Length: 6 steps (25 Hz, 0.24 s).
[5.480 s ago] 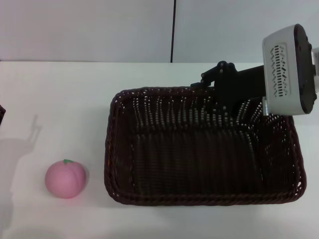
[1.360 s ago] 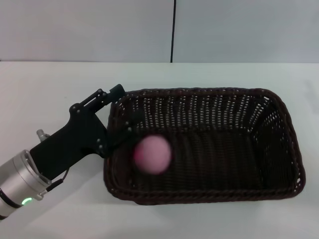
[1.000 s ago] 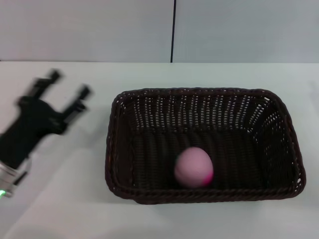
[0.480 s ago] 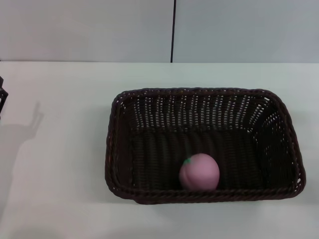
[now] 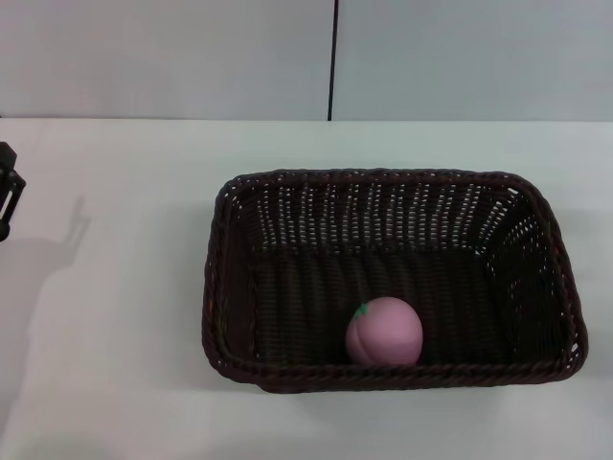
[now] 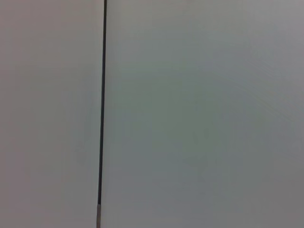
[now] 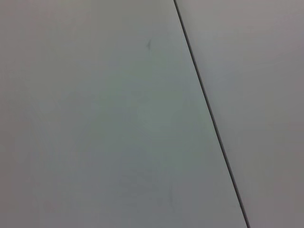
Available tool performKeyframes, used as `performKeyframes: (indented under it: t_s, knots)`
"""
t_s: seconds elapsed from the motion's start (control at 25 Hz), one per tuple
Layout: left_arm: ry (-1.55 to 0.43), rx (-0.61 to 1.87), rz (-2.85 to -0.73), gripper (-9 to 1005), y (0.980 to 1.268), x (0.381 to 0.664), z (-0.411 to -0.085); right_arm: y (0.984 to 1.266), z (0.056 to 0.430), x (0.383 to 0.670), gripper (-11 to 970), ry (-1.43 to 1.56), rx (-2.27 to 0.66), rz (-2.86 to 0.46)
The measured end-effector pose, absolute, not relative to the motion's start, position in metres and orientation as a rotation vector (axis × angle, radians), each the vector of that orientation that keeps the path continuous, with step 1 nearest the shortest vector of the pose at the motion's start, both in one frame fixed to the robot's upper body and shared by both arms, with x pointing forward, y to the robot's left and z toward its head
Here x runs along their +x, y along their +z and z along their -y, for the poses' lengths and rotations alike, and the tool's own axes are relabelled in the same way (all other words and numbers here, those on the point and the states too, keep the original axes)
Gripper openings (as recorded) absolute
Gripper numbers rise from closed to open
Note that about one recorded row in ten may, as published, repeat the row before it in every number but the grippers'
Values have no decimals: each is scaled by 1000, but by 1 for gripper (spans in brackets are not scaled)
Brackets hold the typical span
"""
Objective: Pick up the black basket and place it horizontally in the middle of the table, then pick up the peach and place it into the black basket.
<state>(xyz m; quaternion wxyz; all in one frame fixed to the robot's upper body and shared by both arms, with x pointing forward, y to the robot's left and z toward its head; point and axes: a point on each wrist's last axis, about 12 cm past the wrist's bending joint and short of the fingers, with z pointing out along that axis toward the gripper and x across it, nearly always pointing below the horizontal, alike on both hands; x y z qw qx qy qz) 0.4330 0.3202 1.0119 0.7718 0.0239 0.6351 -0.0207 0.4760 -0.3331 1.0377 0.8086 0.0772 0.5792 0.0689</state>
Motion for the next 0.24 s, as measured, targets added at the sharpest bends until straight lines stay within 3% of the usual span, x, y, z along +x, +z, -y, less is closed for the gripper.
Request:
performKeyframes:
  t_s: [0.24]
  knots:
    - [-49, 58, -1377, 815, 1012, 431, -320, 1037, 333, 477, 680, 146, 165, -1247]
